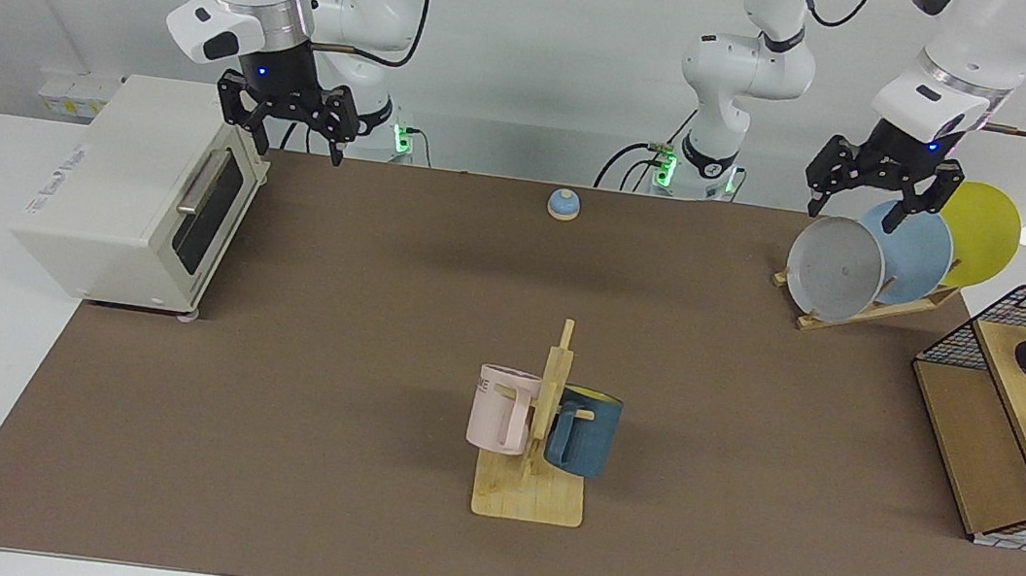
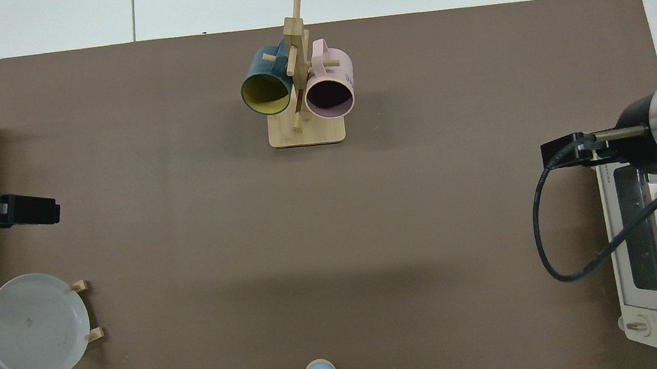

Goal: Put markers into pen holder

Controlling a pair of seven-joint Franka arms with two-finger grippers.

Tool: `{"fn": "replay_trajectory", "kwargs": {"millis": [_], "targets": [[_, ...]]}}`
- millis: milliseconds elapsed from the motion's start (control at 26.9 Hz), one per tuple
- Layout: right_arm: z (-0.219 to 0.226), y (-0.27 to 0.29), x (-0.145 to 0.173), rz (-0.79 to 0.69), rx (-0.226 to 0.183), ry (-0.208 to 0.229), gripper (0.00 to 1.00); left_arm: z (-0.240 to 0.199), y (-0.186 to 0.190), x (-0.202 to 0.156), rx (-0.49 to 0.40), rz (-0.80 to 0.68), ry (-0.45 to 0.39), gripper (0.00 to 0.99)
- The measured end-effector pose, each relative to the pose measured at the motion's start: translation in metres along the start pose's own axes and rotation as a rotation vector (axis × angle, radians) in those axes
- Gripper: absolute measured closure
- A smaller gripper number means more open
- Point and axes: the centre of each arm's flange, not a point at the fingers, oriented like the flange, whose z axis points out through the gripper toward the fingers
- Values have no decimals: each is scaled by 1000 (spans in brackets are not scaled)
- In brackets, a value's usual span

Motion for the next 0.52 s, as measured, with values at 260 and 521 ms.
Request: {"fn": "replay_trajectory", "kwargs": {"millis": [260, 521], "targets": [[0, 0, 0, 0, 0, 0, 4, -1, -1, 1, 1, -2, 3, 0], [0, 0, 0, 0, 0, 0, 4, -2, -4, 0, 4, -7, 4, 0]]}}
